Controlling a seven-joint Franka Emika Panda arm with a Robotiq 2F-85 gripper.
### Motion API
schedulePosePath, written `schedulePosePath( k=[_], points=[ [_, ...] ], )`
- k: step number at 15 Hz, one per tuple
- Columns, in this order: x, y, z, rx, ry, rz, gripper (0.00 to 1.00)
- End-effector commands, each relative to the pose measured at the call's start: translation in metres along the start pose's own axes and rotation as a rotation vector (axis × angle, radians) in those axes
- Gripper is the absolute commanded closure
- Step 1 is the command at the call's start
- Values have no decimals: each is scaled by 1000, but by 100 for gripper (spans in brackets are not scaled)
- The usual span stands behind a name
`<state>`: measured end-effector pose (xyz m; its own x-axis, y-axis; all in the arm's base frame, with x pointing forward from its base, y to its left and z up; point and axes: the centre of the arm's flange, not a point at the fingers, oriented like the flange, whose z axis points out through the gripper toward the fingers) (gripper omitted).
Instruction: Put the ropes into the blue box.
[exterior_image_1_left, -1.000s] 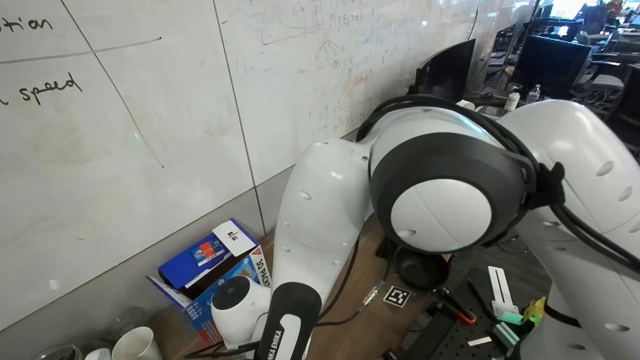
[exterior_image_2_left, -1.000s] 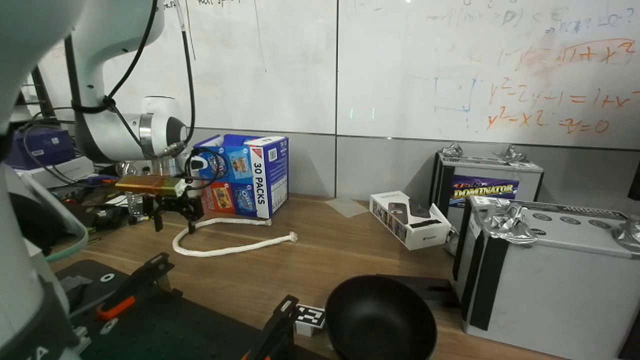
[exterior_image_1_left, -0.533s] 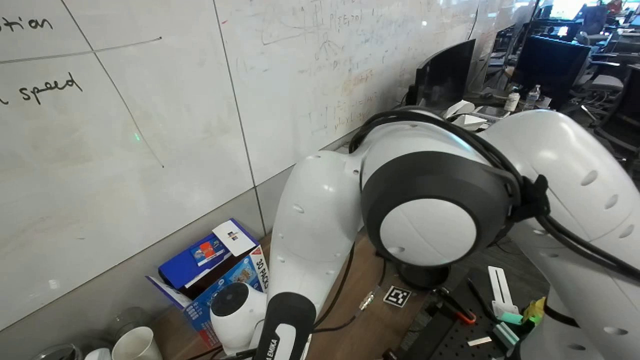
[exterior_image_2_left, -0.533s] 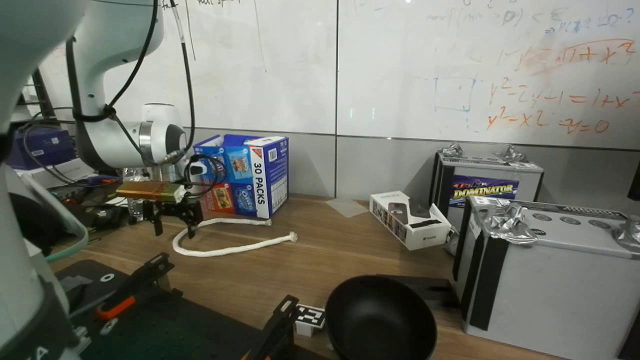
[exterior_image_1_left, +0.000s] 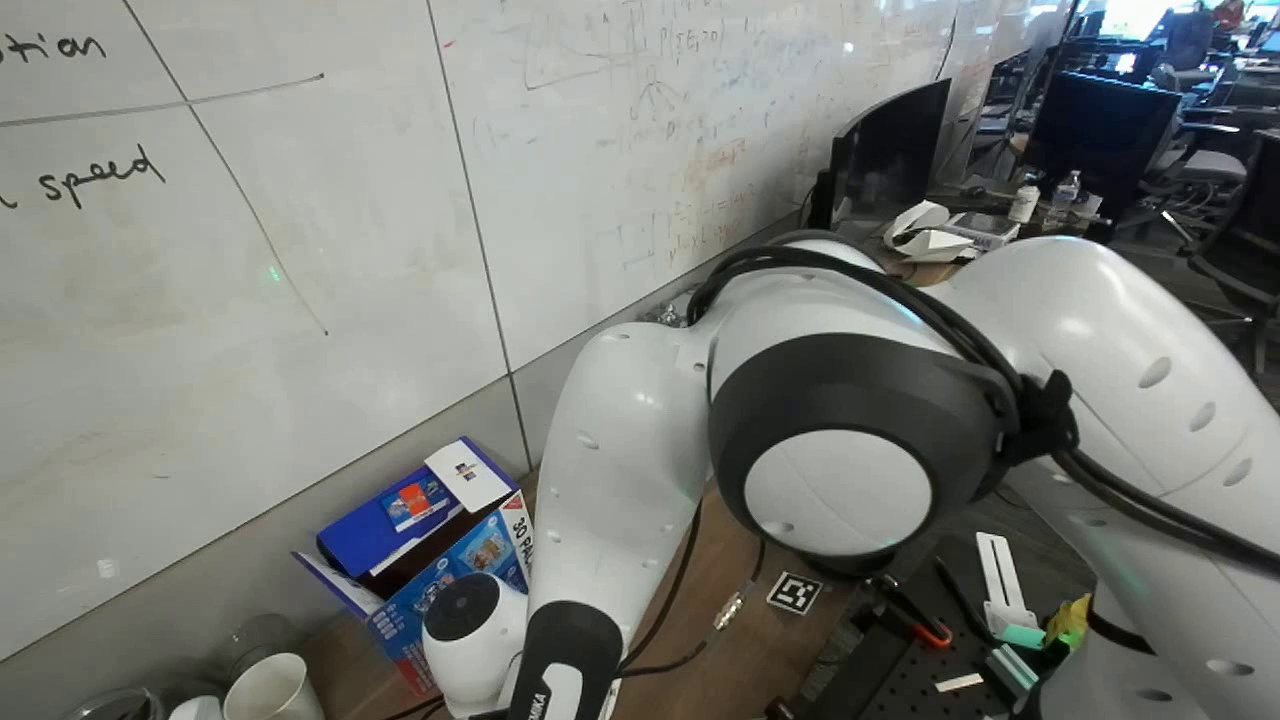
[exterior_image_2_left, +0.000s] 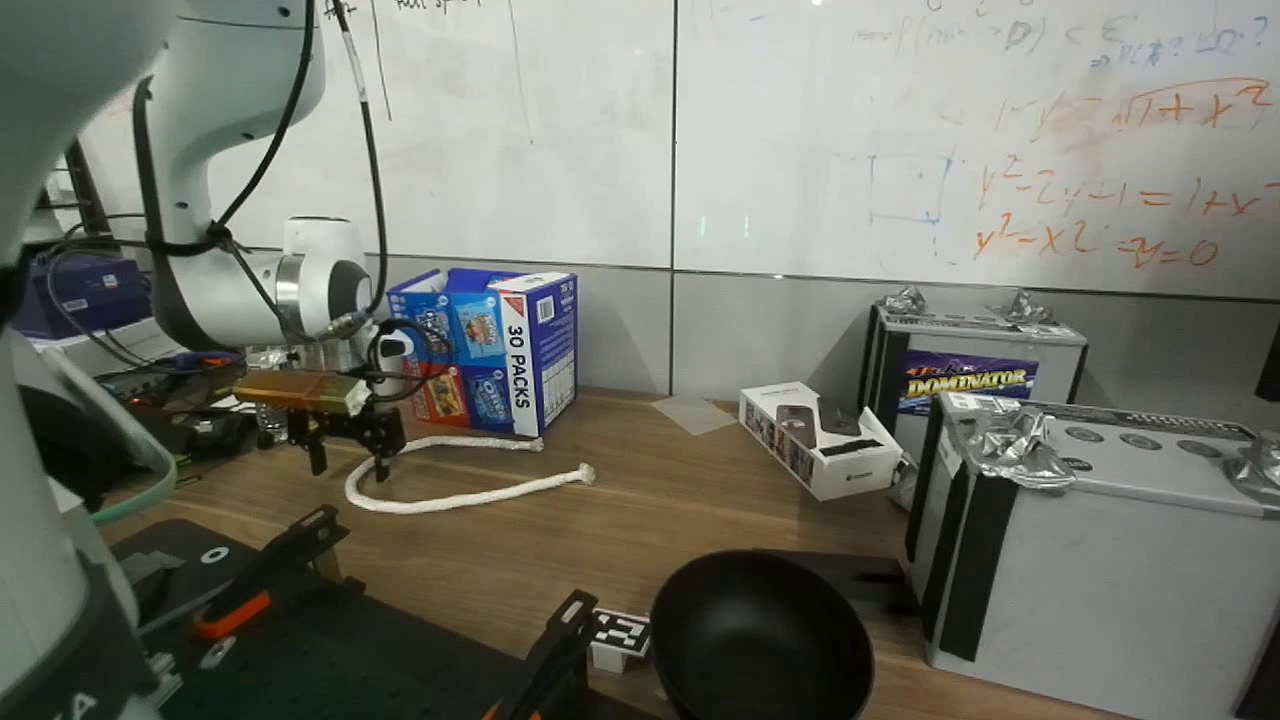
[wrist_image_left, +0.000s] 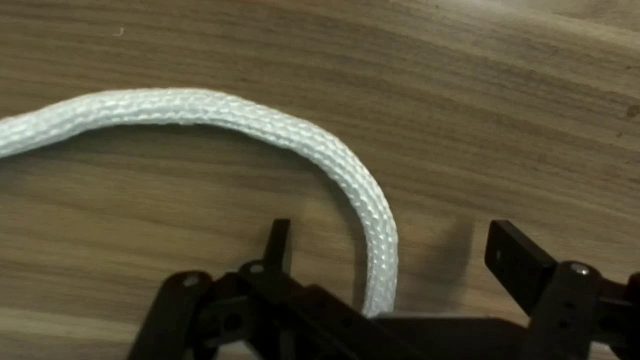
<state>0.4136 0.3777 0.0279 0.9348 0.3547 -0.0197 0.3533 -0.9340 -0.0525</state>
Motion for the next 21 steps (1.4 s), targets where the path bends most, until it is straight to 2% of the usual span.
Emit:
schedulePosePath(
  k=[1, 6, 7, 8, 16, 19, 21],
  points=[
    [7, -3, 6, -3, 25, 19, 0],
    [9, 1, 9, -7, 23, 30, 0],
    [9, 2, 10, -7, 25, 30, 25],
    [9, 2, 10, -10, 26, 30, 26],
    [15, 0, 3, -23, 34, 26, 88],
    [18, 5, -9, -24, 25, 21, 94],
    [21, 13, -26, -28, 20, 16, 90]
  ],
)
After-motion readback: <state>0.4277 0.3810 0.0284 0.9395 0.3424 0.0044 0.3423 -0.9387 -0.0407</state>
